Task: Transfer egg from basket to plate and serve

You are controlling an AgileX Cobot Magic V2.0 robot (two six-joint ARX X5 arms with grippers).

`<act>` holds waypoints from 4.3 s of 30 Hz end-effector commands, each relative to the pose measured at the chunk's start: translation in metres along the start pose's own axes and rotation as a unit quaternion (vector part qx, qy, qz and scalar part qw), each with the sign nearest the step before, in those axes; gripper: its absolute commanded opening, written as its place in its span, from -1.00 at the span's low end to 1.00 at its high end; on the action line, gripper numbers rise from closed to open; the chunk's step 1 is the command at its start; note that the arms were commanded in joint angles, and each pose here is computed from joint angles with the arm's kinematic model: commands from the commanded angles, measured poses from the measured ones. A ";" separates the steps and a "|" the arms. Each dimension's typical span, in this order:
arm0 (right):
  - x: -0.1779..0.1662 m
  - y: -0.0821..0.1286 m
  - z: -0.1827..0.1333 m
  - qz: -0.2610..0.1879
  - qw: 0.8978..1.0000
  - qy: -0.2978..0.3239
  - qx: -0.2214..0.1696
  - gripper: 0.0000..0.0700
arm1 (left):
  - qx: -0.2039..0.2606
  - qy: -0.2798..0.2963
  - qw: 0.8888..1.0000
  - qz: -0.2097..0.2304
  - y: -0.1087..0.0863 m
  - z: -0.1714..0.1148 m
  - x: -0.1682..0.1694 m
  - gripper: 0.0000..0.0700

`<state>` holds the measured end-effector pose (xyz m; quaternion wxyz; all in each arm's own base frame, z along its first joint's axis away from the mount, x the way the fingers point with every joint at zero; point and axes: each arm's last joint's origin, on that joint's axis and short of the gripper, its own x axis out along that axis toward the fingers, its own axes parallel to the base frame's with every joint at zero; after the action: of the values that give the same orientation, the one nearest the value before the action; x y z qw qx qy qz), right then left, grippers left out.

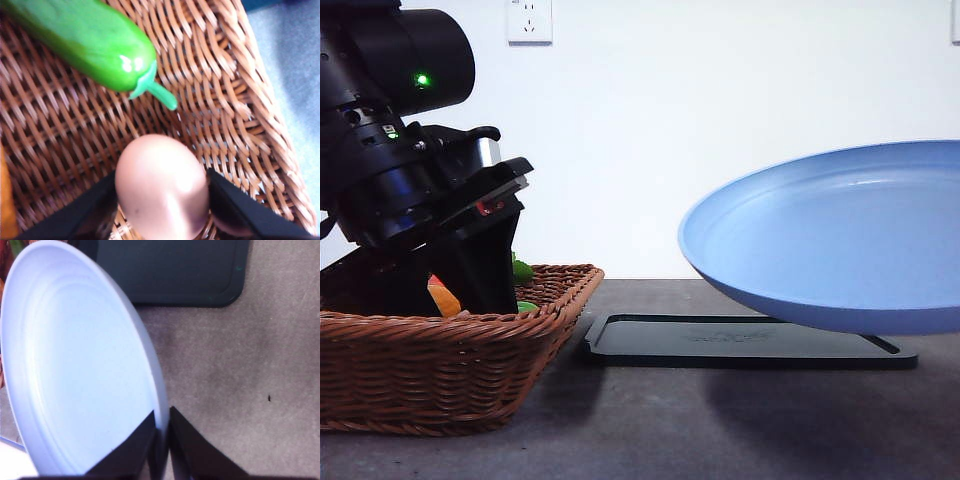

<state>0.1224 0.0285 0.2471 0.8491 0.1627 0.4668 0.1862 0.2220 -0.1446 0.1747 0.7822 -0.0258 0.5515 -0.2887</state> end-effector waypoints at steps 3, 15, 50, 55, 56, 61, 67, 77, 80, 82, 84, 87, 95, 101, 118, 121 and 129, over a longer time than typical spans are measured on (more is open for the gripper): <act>-0.001 0.001 0.002 0.003 1.000 -0.005 -0.005 -1.00 | 0.010 -0.001 1.000 -0.006 -0.002 0.004 0.003 -0.37; 0.005 -0.001 0.004 0.003 1.000 0.009 0.001 -1.00 | 0.010 0.011 0.999 -0.031 -0.025 0.041 -0.039 -0.53; 0.049 -0.007 0.025 0.119 0.988 0.095 0.031 -1.00 | 0.319 -0.053 0.946 -0.012 -0.170 0.028 -0.001 -0.07; 0.052 -0.008 0.025 0.116 0.986 0.105 0.051 -1.00 | 0.312 -0.055 0.948 -0.013 -0.169 0.028 -0.006 0.08; 0.053 -0.009 0.025 0.116 0.986 0.108 0.053 -1.00 | 0.312 -0.057 0.948 -0.014 -0.169 0.028 -0.009 0.08; 0.064 -0.013 0.029 0.115 0.985 0.115 0.057 -1.00 | 0.307 -0.099 0.946 -0.026 -0.170 0.031 -0.039 0.07; 0.081 -0.024 0.041 0.111 0.985 0.110 0.076 -1.00 | 0.296 -0.177 0.938 -0.042 -0.164 0.031 -0.097 0.07; 0.113 -0.052 0.093 0.092 0.985 0.096 0.112 -1.00 | 0.254 -0.344 0.904 -0.006 -0.138 0.004 -0.206 0.07; 0.124 -0.057 0.115 0.085 0.985 0.091 0.116 -1.00 | 0.240 -0.385 0.891 0.015 -0.130 -0.009 -0.231 0.07; 0.132 -0.060 0.127 0.084 0.985 0.092 0.119 -1.00 | 0.229 -0.405 0.885 0.028 -0.125 -0.017 -0.243 0.07; 0.142 -0.063 0.139 0.084 0.984 0.096 0.125 -1.00 | 0.221 -0.419 0.880 0.037 -0.120 -0.024 -0.253 0.07; 0.158 -0.068 0.152 0.087 0.981 0.106 0.138 -1.00 | 0.217 -0.428 0.876 0.043 -0.115 -0.033 -0.263 0.07; 0.188 -0.083 0.162 0.079 0.976 0.129 0.157 -1.00 | 0.219 -0.427 0.876 0.045 -0.107 -0.046 -0.272 0.07; 0.192 -0.086 0.160 0.071 0.976 0.132 0.158 -0.57 | 0.220 -0.419 0.879 0.048 -0.106 -0.047 -0.271 0.07; 0.147 -0.092 0.170 0.048 0.982 0.095 0.154 -0.36 | 0.225 -0.413 0.881 0.053 -0.111 -0.040 -0.264 0.06; 0.122 -0.091 0.173 0.022 0.988 0.074 0.136 -0.60 | 0.229 -0.400 0.885 0.058 -0.113 -0.034 -0.257 -0.01; 0.057 -0.052 0.165 -0.038 0.996 0.043 0.069 -0.99 | 0.228 -0.337 0.904 0.128 -0.114 -0.008 -0.220 -0.97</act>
<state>0.3009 -0.0100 0.2606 0.8130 0.2123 0.5295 0.1170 0.1142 -0.1276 0.3979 0.9377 0.1139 0.1729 -0.2790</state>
